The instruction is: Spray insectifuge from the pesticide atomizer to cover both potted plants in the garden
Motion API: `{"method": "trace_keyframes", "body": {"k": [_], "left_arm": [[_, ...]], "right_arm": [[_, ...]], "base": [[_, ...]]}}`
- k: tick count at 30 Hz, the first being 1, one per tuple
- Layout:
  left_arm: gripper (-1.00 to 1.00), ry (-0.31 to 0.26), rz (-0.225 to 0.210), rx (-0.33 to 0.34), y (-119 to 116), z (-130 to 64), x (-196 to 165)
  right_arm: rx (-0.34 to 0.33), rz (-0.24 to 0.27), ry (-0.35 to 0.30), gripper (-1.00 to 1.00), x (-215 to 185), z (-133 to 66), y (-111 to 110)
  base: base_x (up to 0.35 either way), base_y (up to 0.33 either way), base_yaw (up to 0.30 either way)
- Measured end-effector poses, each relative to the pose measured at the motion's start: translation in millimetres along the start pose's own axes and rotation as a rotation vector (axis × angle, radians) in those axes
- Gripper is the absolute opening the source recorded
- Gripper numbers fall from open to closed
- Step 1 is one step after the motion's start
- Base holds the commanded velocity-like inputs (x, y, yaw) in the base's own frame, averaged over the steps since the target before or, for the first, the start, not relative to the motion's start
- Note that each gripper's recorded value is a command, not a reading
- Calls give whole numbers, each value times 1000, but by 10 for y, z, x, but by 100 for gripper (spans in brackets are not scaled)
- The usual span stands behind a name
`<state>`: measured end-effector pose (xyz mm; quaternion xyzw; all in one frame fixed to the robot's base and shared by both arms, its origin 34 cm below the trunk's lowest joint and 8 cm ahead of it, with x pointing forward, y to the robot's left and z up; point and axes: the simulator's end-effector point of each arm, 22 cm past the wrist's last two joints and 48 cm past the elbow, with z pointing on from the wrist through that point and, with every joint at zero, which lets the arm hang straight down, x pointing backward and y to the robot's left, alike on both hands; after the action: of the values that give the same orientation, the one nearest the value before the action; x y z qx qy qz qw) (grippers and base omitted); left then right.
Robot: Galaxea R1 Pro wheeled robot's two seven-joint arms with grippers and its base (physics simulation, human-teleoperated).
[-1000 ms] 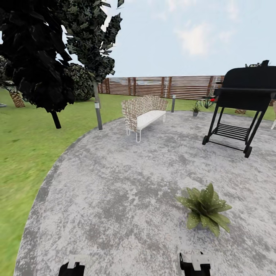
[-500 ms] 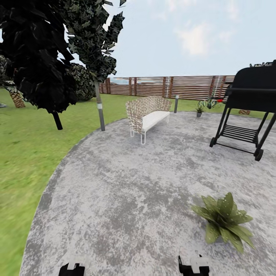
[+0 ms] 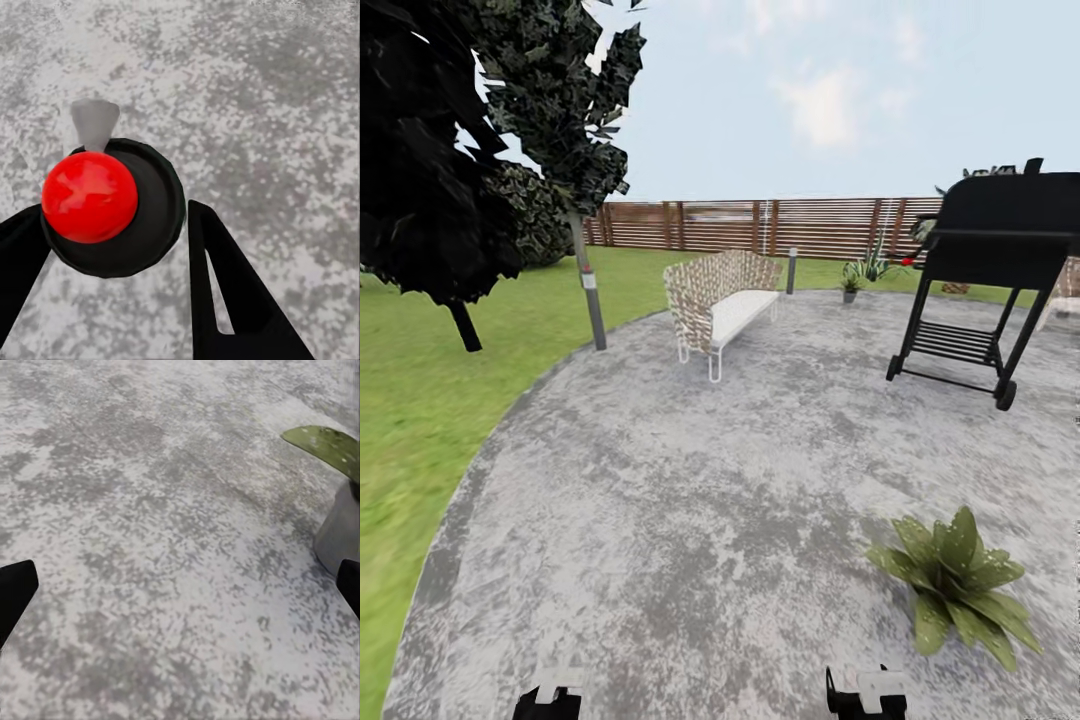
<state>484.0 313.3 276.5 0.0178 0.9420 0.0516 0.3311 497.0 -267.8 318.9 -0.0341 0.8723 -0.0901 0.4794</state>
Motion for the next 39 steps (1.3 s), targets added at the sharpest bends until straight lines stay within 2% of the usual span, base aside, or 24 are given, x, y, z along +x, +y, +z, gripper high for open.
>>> {"method": "trace_keyframes", "body": {"k": [39], "left_arm": [[-100, 1, 0, 0, -1, -3, 11]], "right_arm": [[1, 1, 0, 100, 2, -2, -2]], "base": [[273, 211, -265]]}}
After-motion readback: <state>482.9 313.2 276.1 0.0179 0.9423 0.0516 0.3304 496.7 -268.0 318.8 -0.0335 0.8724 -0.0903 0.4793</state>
